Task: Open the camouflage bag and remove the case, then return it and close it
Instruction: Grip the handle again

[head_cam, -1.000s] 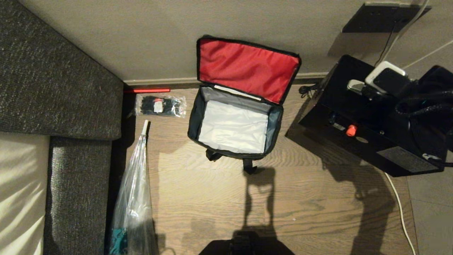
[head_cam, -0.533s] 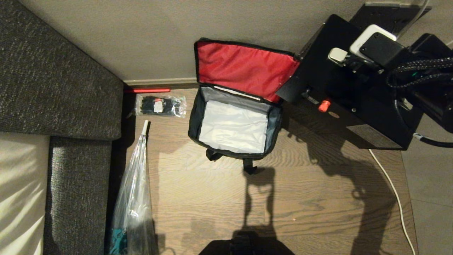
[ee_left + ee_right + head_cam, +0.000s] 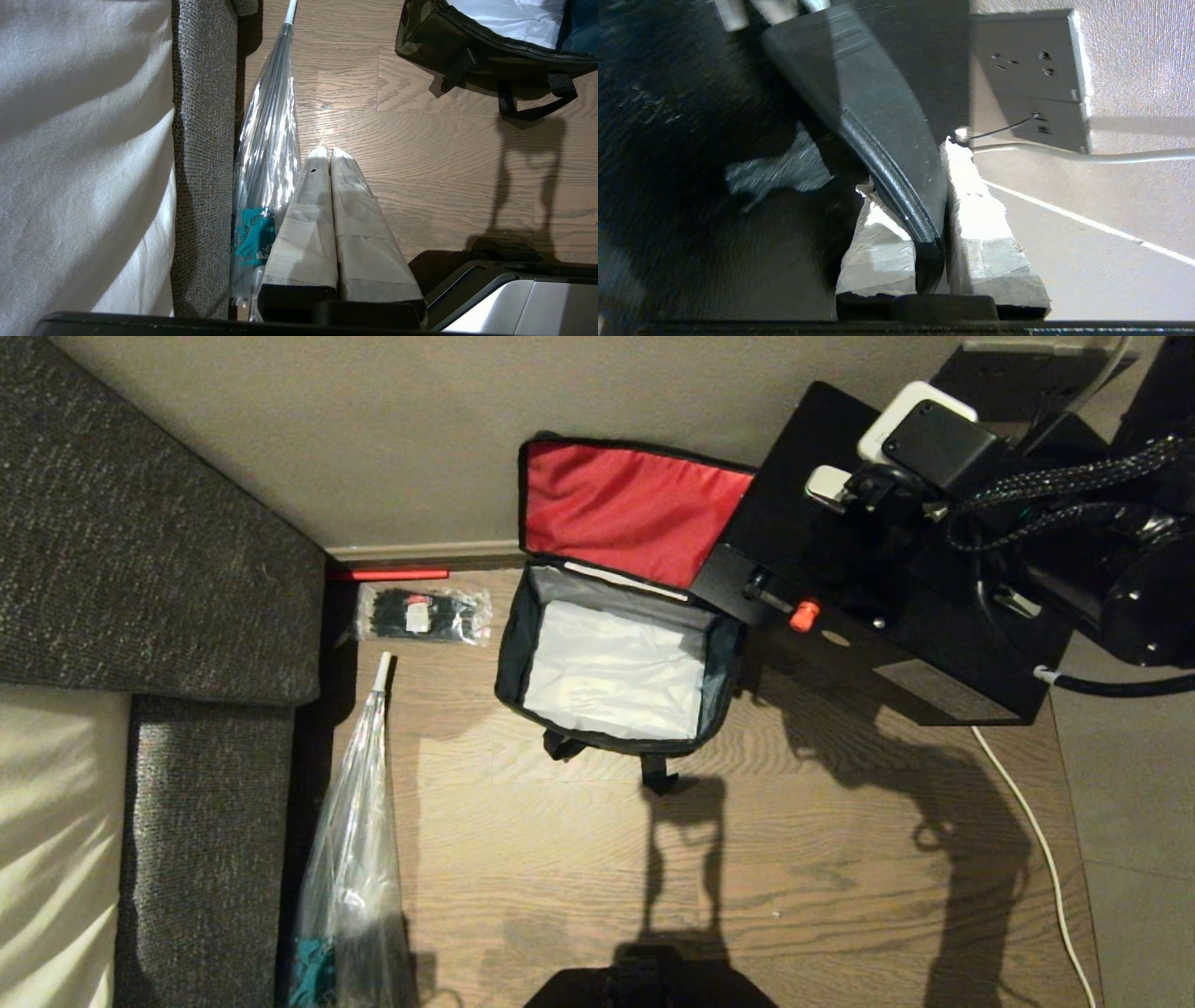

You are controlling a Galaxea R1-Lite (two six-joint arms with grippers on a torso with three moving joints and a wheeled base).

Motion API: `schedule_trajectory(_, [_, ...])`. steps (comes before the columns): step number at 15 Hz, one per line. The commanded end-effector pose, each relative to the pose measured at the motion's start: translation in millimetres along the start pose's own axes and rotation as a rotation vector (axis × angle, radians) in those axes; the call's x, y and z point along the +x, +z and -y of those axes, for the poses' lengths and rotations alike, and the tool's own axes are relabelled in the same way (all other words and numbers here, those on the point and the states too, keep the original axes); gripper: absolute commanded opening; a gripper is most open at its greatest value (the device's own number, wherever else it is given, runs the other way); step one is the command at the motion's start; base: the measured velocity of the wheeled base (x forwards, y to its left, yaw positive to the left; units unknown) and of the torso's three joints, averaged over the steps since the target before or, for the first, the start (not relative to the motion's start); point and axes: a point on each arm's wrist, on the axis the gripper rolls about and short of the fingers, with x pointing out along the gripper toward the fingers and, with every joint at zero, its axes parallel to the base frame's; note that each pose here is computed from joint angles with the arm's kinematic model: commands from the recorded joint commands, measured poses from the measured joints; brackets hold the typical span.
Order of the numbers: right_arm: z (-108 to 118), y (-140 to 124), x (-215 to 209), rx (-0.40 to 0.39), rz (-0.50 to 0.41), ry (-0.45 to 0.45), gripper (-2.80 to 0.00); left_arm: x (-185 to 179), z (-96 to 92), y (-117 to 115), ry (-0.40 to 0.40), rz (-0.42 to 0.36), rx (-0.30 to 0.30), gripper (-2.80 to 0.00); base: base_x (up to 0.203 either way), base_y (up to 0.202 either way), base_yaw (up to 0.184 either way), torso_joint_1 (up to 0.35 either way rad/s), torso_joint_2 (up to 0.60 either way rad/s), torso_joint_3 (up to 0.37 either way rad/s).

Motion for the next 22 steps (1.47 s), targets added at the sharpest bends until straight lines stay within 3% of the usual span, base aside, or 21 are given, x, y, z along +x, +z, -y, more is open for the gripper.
schedule_trajectory(1, [-11,10,-13,-0.012,0.016,0.048,-2.80,0,0.0,-1,0.001,-0.001,0.000,-2.80,0.000,0.000,0.000,0.000,0.00,0.000])
schedule_trajectory(6, [-28,26,-29,-0.005,0.081,0.113,-2.80,0,0.0,-1,0.001,-0.001,0.000,-2.80,0.000,0.000,0.000,0.000,0.00,0.000])
schedule_trajectory(16, [-101,71,-35,0.066,0.169,0.252,-2.80,0,0.0,-1,0.001,-0.001,0.000,-2.80,0.000,0.000,0.000,0.000,0.00,0.000])
schedule_trajectory(22, [-127,84,-19,0.103,0.310,0.358,-2.80,0,0.0,-1,0.001,-0.001,0.000,-2.80,0.000,0.000,0.000,0.000,0.00,0.000])
